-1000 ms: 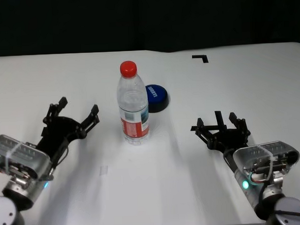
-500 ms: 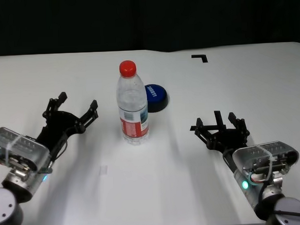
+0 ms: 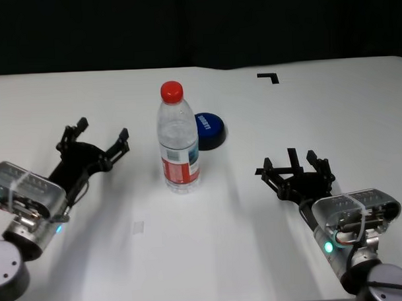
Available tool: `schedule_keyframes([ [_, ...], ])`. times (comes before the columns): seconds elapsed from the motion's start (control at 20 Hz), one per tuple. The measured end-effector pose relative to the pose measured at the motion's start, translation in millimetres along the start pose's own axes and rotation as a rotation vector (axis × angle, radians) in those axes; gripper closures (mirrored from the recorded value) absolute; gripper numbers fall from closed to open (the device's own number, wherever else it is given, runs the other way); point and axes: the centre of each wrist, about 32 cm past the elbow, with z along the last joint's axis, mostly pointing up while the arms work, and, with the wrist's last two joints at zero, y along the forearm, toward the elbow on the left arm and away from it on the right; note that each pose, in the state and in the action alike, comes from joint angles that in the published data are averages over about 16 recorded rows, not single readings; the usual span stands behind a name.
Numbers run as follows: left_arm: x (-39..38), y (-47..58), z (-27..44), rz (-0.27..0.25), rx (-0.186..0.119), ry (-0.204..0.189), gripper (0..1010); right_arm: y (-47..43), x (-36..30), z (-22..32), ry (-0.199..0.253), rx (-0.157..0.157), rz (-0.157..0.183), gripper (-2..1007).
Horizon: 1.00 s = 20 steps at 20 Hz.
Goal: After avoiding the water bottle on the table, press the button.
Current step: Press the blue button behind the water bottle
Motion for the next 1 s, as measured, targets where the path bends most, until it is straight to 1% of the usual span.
schedule_keyframes([
  [1.0, 14.3, -32.3, -4.9, -0.008, -0.004, -0.027, 7, 0.0, 0.0, 0.0, 0.000, 0.000, 0.000, 2],
])
